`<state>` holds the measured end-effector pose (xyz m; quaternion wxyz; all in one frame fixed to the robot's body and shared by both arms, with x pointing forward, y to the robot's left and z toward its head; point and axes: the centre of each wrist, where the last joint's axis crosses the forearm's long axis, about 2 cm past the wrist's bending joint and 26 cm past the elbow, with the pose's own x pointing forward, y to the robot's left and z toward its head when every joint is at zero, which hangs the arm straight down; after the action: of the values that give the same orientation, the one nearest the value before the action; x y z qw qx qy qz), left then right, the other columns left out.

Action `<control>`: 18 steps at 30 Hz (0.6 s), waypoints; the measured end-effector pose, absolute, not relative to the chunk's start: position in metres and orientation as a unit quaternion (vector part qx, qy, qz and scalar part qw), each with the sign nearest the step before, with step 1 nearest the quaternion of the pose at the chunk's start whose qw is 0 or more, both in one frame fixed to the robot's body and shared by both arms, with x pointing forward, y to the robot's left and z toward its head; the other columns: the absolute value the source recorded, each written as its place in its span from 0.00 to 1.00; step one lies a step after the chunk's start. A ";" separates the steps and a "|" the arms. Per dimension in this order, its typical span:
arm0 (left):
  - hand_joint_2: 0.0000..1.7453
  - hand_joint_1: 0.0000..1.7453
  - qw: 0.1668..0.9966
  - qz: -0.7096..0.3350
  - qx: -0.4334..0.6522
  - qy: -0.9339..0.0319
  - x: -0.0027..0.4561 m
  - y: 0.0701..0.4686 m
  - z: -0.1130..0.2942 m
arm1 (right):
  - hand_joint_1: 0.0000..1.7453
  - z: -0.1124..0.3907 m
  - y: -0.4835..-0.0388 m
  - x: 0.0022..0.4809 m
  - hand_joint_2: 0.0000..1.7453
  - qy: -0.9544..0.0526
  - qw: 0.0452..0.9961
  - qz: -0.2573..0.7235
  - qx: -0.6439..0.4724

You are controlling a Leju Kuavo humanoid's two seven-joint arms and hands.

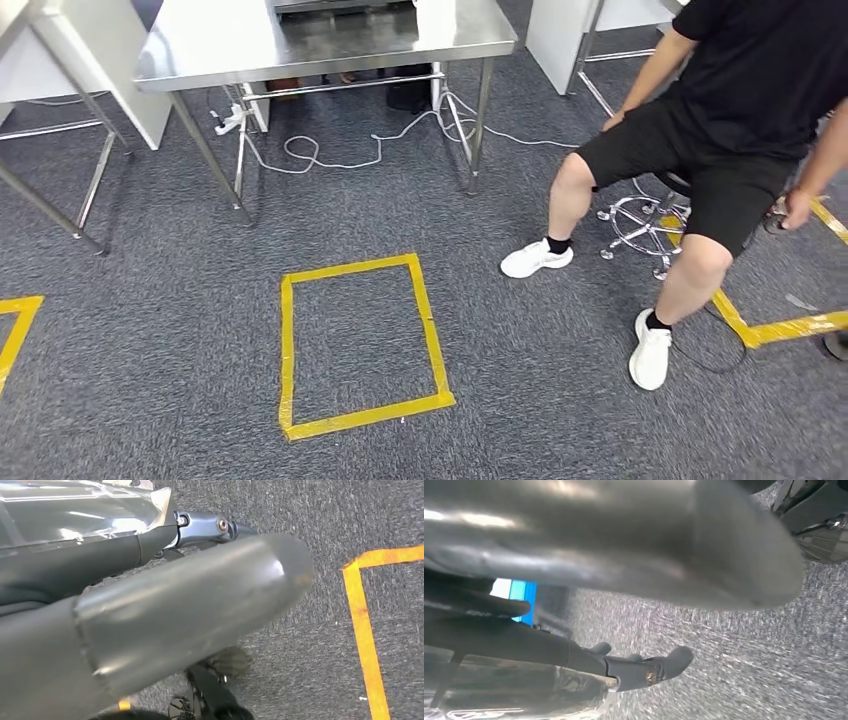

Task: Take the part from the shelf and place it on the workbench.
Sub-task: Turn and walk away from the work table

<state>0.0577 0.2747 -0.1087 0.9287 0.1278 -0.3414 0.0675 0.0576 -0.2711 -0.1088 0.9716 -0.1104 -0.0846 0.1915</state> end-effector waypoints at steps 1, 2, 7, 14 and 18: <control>0.00 0.00 0.929 0.067 0.128 -0.340 0.057 0.275 -0.109 | 0.00 -0.109 -0.271 0.057 0.00 -0.084 0.972 0.192 -0.110; 0.00 0.00 0.929 0.067 0.128 -0.339 0.056 0.275 -0.109 | 0.00 -0.109 -0.271 0.057 0.00 -0.084 0.972 0.192 -0.109; 0.00 0.00 0.930 0.066 0.129 -0.338 0.055 0.276 -0.109 | 0.00 -0.109 -0.269 0.057 0.00 -0.084 0.972 0.192 -0.105; 0.00 0.00 0.931 0.058 0.128 -0.338 0.055 0.276 -0.109 | 0.00 -0.108 -0.267 0.059 0.00 -0.083 0.973 0.189 -0.104; 0.00 0.00 0.932 0.057 0.128 -0.334 0.053 0.277 -0.109 | 0.00 -0.109 -0.267 0.059 0.00 -0.079 0.973 0.188 -0.105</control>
<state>0.0527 0.2765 -0.1095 0.9322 0.1282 -0.3338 0.0565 0.0586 -0.2671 -0.1085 0.9733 -0.1051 -0.0790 0.1881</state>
